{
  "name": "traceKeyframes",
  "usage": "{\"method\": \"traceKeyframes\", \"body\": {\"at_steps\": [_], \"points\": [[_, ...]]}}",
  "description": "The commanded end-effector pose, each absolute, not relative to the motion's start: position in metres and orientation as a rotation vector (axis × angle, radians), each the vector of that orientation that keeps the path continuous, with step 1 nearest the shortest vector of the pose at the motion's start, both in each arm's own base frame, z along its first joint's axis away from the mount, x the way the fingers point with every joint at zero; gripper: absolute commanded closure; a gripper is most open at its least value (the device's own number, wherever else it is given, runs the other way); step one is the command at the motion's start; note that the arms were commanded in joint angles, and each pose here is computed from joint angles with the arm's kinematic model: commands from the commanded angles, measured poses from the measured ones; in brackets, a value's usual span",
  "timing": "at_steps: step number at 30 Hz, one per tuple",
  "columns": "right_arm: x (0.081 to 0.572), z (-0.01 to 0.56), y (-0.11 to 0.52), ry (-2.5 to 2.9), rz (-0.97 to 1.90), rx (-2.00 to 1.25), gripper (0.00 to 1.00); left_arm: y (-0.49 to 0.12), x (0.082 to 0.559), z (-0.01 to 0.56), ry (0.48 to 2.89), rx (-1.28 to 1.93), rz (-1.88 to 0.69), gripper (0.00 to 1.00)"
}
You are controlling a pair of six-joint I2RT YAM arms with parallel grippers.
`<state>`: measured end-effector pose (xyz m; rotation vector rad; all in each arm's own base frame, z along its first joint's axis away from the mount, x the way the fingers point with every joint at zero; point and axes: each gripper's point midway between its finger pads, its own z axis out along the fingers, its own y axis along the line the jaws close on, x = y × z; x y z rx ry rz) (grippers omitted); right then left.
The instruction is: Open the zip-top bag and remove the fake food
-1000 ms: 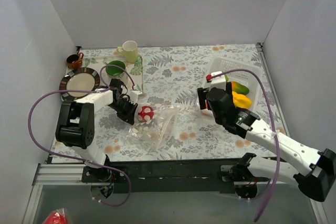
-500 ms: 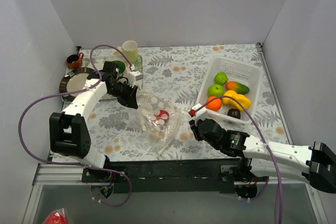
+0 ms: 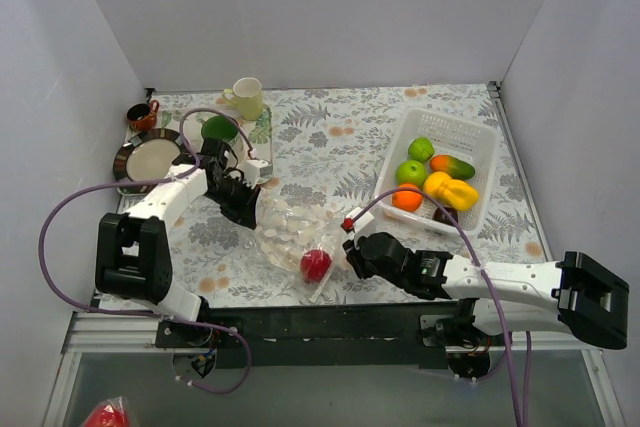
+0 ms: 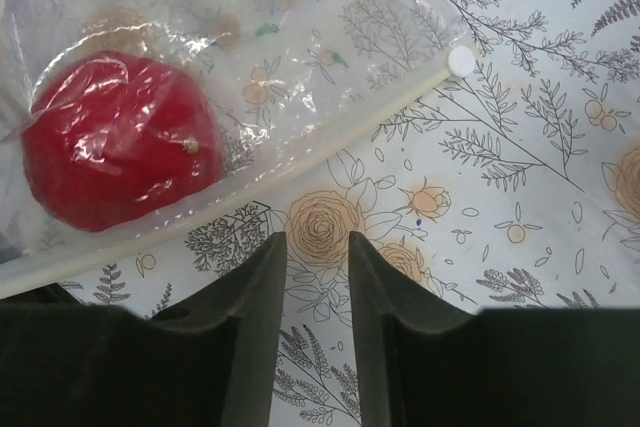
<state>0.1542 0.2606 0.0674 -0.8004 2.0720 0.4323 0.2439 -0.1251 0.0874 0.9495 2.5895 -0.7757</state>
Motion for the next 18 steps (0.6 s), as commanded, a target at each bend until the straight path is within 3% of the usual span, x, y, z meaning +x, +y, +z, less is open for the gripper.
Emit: {"method": "traceKeyframes", "body": {"at_steps": [1,4,7,18], "points": [[0.143,0.084,0.282,2.015,0.607,-0.809,0.46,-0.108,0.26,0.058,2.598,0.955,-0.584,1.0],[0.132,0.087,0.296,1.988,0.691,-0.889,0.25,-0.103,0.262,0.038,2.641,0.936,-0.538,1.0],[0.129,0.088,0.308,1.961,0.728,-0.94,0.17,-0.103,0.263,0.03,2.654,0.935,-0.523,1.0],[0.14,0.085,0.357,1.926,0.752,-1.011,0.15,-0.112,0.26,0.03,2.662,0.95,-0.534,1.0]]}}
